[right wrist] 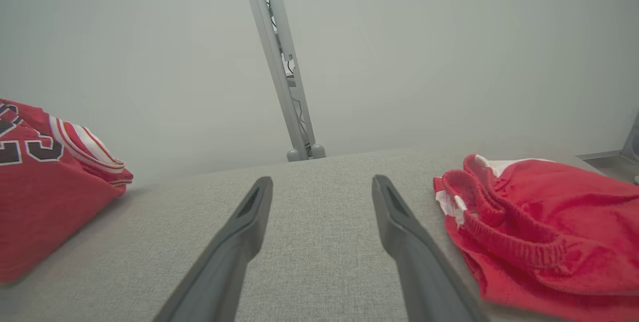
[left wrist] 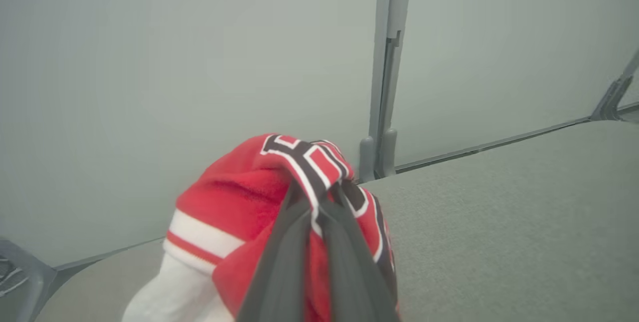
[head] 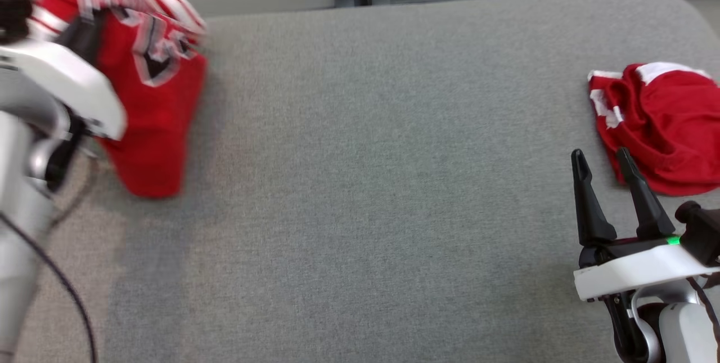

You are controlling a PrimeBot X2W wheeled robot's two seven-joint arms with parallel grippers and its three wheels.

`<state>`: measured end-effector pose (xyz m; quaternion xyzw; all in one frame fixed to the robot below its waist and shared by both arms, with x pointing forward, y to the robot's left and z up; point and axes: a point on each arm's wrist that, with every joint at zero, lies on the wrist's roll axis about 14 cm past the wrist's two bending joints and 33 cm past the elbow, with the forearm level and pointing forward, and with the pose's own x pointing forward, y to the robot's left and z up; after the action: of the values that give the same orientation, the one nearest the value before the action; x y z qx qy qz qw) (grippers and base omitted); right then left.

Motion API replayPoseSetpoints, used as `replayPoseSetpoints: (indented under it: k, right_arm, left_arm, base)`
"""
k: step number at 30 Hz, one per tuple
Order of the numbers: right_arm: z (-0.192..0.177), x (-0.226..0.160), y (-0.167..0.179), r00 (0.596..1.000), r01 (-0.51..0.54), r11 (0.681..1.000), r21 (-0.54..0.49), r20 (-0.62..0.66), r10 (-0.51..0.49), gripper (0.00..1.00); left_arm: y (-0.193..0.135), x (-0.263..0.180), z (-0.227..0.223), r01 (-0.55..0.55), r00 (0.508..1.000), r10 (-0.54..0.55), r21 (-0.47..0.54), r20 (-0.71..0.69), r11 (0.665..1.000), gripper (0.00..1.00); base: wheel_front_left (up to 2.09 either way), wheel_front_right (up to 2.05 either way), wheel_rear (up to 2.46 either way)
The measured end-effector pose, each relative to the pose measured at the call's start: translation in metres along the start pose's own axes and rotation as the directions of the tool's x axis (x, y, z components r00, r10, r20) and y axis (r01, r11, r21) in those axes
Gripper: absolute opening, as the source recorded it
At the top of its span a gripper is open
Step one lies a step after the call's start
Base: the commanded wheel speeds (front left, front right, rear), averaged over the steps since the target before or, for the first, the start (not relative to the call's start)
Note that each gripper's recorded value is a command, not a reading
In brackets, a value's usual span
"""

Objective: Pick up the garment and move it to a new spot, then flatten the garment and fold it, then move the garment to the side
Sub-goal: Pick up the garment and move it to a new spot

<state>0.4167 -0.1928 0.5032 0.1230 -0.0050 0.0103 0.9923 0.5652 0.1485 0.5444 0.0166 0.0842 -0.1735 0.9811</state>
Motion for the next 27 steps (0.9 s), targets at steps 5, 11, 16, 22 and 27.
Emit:
replayPoseSetpoints:
  k: [5,11,16,22,27]
  right_arm:
    - [0.008,-0.012,-0.005,1.0,0.018,1.0,0.007,0.02,-0.018,1.0]
    - [0.013,-0.019,-0.012,0.999,0.042,0.999,0.007,0.035,-0.042,1.0]
    - [0.016,-0.022,-0.017,0.998,0.055,0.998,0.005,0.042,-0.055,1.0]
    - [0.017,-0.025,-0.019,0.997,0.063,0.998,0.013,0.049,-0.063,1.0]
    - [0.013,-0.024,-0.018,0.997,0.061,0.998,0.023,0.04,-0.062,1.0]
  left_arm:
    - [-0.069,0.0,-0.008,0.155,0.988,-0.155,0.003,-0.012,0.988,0.0]
    - [-0.137,0.003,-0.005,0.289,0.957,-0.287,-0.064,0.048,0.955,0.0]
    - [-0.19,0.002,0.025,0.382,0.917,-0.362,-0.103,0.167,0.919,0.0]
    - [-0.219,-0.002,0.072,0.425,0.871,-0.365,-0.13,0.327,0.896,0.0]
    - [-0.209,0.0,0.076,0.341,0.893,-0.239,-0.227,0.38,0.912,0.0]
  base:
    - [0.0,0.0,0.0]
    - [0.0,0.0,0.0]
    - [0.0,0.0,0.0]
    - [0.0,0.0,0.0]
    - [0.0,0.0,0.0]
